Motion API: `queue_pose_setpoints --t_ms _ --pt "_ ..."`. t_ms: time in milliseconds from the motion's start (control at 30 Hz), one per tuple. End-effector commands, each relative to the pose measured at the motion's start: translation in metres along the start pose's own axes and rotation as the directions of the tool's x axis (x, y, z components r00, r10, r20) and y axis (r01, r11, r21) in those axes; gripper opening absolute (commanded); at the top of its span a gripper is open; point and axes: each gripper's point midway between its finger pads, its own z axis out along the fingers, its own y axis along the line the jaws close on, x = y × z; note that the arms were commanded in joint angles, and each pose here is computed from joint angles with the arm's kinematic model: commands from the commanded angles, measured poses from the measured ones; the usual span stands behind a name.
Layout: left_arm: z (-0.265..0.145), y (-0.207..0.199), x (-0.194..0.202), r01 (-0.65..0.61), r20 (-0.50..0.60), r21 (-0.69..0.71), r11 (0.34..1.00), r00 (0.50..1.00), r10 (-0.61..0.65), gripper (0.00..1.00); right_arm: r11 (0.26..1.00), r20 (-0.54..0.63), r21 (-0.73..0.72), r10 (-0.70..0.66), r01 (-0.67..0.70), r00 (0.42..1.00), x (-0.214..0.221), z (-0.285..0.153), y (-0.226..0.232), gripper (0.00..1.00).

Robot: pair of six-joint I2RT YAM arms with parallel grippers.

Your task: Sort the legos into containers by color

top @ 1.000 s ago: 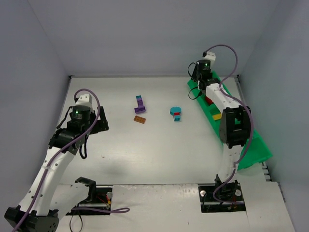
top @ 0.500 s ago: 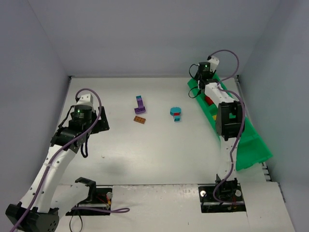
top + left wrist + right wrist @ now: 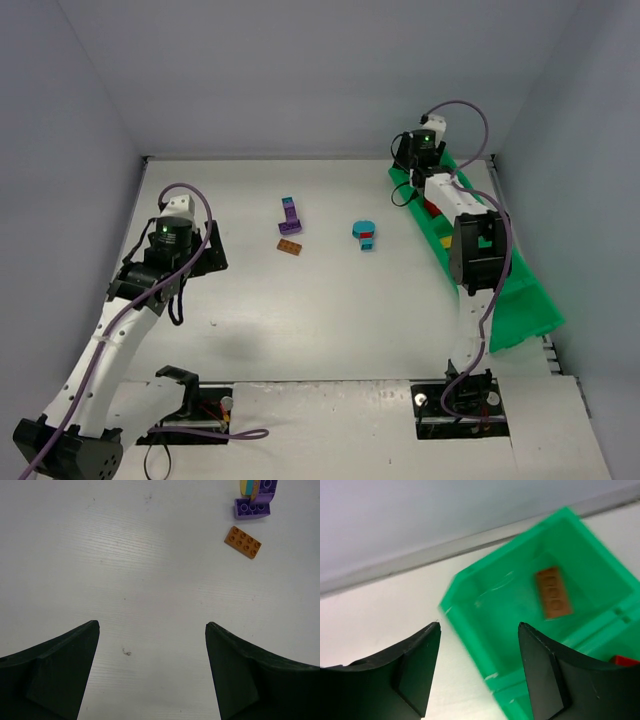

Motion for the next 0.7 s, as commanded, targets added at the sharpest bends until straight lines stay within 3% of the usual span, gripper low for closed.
queue_pose_setpoints --t_ms 0,100,233,333,533,667 --pt "-0.005 -0.008 -0.019 0.01 0.069 0.034 0.999 0.998 -0.012 0.8 0.923 0.186 -0.327 -0.146 0.201 0.972 -0.06 -0.069 0.088 0.59" --pt "-0.007 -0.008 -0.019 0.008 0.073 0.039 0.999 0.997 -0.011 0.8 0.741 0.238 -0.533 -0.332 0.408 0.913 -0.017 -0.117 0.155 0.61" --pt "-0.012 -0.007 -0.017 0.007 0.077 0.047 0.999 0.997 -0.011 0.8 0.544 0.229 -0.695 -0.452 0.469 0.862 0.048 -0.167 0.208 0.65" --pt "-0.016 -0.006 -0.016 0.006 0.08 0.05 0.999 0.997 -0.01 0.8 0.44 0.218 -0.76 -0.52 0.478 0.826 0.096 -0.194 0.233 0.67" --pt "-0.023 -0.003 -0.013 0.002 0.083 0.052 0.999 0.997 -0.006 0.8 0.304 0.206 -0.83 -0.613 0.468 0.763 0.166 -0.228 0.262 0.68" --pt "-0.027 -0.001 -0.012 -0.004 0.083 0.05 0.999 0.997 0.0 0.8 0.27 0.199 -0.838 -0.658 0.474 0.726 0.197 -0.225 0.271 0.68"
